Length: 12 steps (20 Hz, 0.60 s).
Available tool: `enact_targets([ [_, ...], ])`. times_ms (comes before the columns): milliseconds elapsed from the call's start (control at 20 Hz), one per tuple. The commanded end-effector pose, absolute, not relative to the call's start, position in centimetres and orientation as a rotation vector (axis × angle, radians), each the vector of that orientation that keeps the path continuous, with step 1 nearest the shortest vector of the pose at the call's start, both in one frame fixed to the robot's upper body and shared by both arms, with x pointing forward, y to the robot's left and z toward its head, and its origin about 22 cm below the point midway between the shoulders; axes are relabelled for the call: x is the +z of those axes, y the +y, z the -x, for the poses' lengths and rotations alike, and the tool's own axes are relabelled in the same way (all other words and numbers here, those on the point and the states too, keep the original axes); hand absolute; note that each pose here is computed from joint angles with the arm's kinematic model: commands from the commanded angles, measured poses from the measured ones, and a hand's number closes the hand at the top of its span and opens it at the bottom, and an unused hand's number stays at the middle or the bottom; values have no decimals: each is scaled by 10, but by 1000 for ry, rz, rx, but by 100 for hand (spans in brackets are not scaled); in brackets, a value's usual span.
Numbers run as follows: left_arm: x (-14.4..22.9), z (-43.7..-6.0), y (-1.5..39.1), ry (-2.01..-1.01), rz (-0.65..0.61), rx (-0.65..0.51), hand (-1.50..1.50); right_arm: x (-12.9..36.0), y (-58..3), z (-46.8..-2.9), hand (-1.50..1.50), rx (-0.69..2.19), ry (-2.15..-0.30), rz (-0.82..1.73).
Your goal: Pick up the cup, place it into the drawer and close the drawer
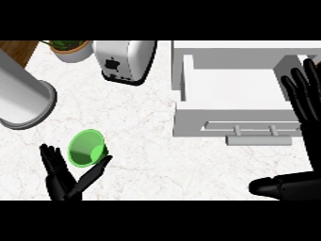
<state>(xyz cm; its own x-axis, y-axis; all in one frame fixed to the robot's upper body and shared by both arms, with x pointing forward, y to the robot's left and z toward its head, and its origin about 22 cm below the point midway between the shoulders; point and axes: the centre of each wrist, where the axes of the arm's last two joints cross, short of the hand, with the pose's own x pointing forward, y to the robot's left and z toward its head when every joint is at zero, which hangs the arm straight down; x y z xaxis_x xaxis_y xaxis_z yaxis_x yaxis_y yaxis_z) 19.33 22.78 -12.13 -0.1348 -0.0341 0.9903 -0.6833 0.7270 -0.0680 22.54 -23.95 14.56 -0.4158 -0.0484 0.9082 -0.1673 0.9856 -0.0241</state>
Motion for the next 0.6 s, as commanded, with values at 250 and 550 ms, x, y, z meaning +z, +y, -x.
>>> enact_targets([
  [250, -146, -206, 218, -1657, -559, 593, -150, 157, -230, -216, -150, 137, -2012, -153],
  [550, -141, -203, 224, -1683, -501, 637, -150, 160, -230, -217, -150, 124, -2006, -139],
])
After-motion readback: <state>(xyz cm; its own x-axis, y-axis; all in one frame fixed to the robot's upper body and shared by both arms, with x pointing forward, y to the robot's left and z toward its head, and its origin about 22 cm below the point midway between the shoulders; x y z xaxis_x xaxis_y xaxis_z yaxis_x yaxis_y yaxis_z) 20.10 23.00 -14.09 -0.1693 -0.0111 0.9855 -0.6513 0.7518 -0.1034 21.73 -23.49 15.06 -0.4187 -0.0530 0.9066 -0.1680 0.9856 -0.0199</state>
